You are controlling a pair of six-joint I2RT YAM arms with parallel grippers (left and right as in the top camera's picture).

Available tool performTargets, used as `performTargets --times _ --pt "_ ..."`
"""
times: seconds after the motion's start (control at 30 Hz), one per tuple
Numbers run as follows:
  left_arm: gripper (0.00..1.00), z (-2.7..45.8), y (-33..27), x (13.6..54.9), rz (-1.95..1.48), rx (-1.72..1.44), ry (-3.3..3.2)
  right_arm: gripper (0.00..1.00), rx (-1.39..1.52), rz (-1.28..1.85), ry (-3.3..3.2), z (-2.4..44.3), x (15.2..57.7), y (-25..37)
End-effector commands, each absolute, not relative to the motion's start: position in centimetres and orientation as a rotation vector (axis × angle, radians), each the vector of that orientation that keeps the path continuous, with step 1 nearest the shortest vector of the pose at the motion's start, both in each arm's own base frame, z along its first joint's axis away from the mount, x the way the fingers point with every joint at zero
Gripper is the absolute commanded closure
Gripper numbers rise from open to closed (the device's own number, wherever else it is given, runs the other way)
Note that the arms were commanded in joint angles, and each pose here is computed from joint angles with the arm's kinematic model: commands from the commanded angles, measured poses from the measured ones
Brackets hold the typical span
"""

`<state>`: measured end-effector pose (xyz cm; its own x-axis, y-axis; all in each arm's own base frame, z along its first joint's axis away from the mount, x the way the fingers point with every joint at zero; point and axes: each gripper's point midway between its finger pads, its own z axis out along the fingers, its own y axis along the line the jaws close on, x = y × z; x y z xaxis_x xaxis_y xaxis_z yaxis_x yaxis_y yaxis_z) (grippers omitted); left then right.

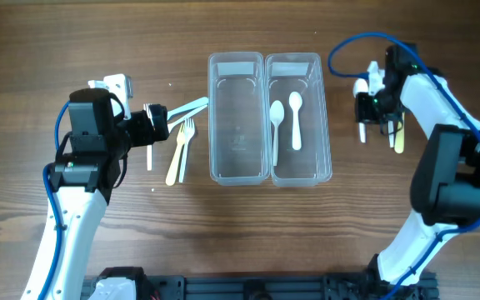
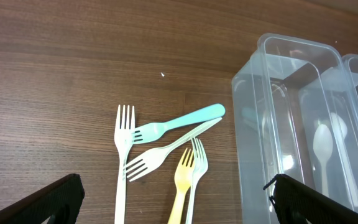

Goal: Pack container
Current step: 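Place the white spoons into the right container and open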

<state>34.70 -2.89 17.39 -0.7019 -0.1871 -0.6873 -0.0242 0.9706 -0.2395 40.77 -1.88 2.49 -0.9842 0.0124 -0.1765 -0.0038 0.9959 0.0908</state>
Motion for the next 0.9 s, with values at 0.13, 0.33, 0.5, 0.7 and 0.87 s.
performTargets --times 0.13,0.33,0.5,0.7,0.87 --pt "0.00 18.3 -2.6 35.2 -0.252 -0.125 2.317 0.96 -0.220 0.279 2.599 17.7 43.5 8.6" --pt "0.00 18.3 -2.6 35.2 -0.252 -0.125 2.316 0.95 -0.074 0.363 2.730 13.8 41.5 12.1" --pt "0.00 18.3 -2.6 35.2 -0.252 -0.125 2.317 0.94 -0.056 0.471 2.859 8.3 39.3 14.5" --pt "0.00 18.3 -2.6 35.2 -0.252 -0.125 2.316 0.61 -0.229 0.472 2.694 12.2 41.5 15.4" --pt "0.00 18.3 -2.6 35.2 -0.252 -0.125 2.316 0.39 -0.199 0.347 2.462 20.3 45.3 10.6"
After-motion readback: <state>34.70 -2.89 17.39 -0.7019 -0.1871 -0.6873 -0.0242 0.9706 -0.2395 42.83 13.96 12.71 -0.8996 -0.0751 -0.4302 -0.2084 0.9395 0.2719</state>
